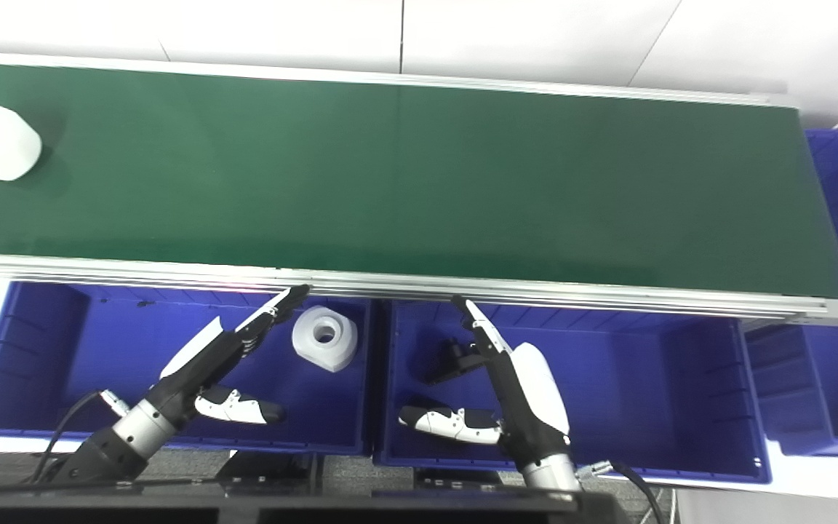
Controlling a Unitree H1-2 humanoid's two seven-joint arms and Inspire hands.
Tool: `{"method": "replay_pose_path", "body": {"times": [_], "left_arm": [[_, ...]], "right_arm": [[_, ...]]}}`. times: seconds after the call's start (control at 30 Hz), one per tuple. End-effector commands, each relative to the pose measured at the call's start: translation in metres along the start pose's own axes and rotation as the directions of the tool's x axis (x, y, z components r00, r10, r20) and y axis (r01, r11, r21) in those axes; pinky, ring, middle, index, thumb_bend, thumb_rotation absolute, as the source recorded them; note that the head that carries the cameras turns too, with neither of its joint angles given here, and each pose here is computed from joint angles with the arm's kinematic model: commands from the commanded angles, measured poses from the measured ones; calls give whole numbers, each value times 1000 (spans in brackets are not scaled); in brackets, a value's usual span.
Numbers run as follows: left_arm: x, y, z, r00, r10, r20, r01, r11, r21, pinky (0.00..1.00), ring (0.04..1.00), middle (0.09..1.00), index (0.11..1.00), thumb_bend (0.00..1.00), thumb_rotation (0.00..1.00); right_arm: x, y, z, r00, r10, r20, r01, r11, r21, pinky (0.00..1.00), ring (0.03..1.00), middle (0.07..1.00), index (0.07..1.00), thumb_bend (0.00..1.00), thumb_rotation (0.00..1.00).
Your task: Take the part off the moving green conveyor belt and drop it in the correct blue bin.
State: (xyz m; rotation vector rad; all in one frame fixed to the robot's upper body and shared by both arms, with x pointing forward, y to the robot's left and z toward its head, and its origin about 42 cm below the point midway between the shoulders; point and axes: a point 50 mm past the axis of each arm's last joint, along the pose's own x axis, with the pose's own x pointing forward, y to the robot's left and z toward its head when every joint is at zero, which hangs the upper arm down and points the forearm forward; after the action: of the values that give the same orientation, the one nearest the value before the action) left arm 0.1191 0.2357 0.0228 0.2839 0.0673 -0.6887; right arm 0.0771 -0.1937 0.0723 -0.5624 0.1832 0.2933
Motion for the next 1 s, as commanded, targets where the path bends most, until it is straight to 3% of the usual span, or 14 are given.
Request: {"method": "replay_pose_path", "body": {"times": [0.0, 0.63, 0.7, 0.97], "left_arm": [[0, 5, 6, 999, 15, 34, -16, 1000, 14, 984, 1000, 1000, 1000, 896, 579], [-1, 0, 4, 1000, 6, 24, -6, 1000, 17, 988, 1000, 1000, 1000, 903, 600], [0, -3, 3, 1000, -1, 23, 0, 1000, 4, 982, 1000, 1000, 1000, 898, 592], [5, -11, -4, 1000, 11, 0, -11, 1000, 9, 906, 967, 991, 972, 913, 543]], "right_arm": [[-3, -1, 7, 999, -20, 45, 20, 1000, 8, 773, 879, 929, 941, 856, 438], [-5, -1, 3, 999, -11, 37, 11, 1000, 6, 766, 878, 930, 943, 852, 432], [-7, -2, -1, 999, -8, 37, 8, 1000, 22, 701, 874, 935, 946, 852, 416], [-9, 0, -20, 999, -3, 50, 0, 999, 54, 659, 882, 944, 960, 851, 412]]}}
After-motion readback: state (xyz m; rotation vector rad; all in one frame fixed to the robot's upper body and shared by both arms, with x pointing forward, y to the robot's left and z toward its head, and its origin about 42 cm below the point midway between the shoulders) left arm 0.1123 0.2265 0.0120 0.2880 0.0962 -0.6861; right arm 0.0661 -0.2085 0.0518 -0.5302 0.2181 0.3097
